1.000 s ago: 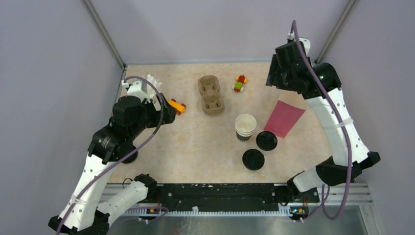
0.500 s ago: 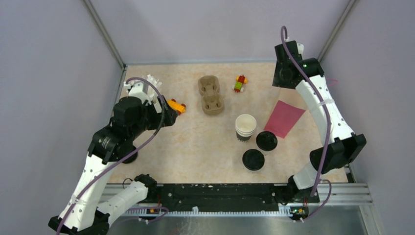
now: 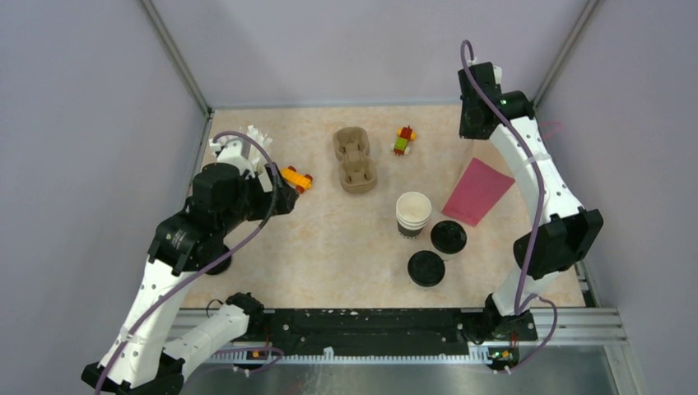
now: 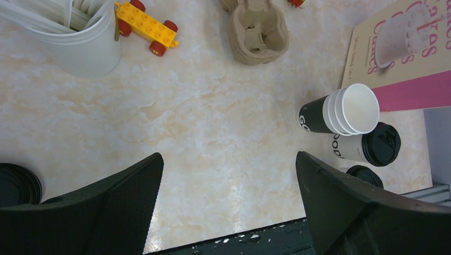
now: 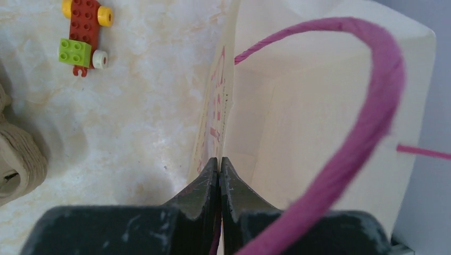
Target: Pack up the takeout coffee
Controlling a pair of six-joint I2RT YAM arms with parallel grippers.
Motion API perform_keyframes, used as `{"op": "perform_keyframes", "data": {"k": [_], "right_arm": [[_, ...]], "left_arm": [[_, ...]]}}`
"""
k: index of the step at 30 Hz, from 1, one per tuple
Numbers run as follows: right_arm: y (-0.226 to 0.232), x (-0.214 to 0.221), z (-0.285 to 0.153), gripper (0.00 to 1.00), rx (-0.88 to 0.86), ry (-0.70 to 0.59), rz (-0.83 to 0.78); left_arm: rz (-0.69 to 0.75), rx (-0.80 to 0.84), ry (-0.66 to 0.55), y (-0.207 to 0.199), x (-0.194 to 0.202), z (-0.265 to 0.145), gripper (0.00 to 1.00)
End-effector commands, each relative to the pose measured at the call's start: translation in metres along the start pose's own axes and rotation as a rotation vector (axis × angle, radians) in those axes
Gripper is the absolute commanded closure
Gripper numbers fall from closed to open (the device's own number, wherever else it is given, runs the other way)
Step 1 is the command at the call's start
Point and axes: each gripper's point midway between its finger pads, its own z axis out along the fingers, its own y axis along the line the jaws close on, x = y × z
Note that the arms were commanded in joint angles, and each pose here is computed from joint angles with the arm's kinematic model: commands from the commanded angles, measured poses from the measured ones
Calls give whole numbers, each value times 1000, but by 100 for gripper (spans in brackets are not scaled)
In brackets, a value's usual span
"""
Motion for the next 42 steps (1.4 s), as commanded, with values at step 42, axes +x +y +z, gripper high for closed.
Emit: {"op": "perform_keyframes", "data": {"k": [42], "right_arm": [[261, 114, -271, 100, -986, -535, -760]], "left_arm": [[-182, -174, -333, 20, -87, -83, 1]]}}
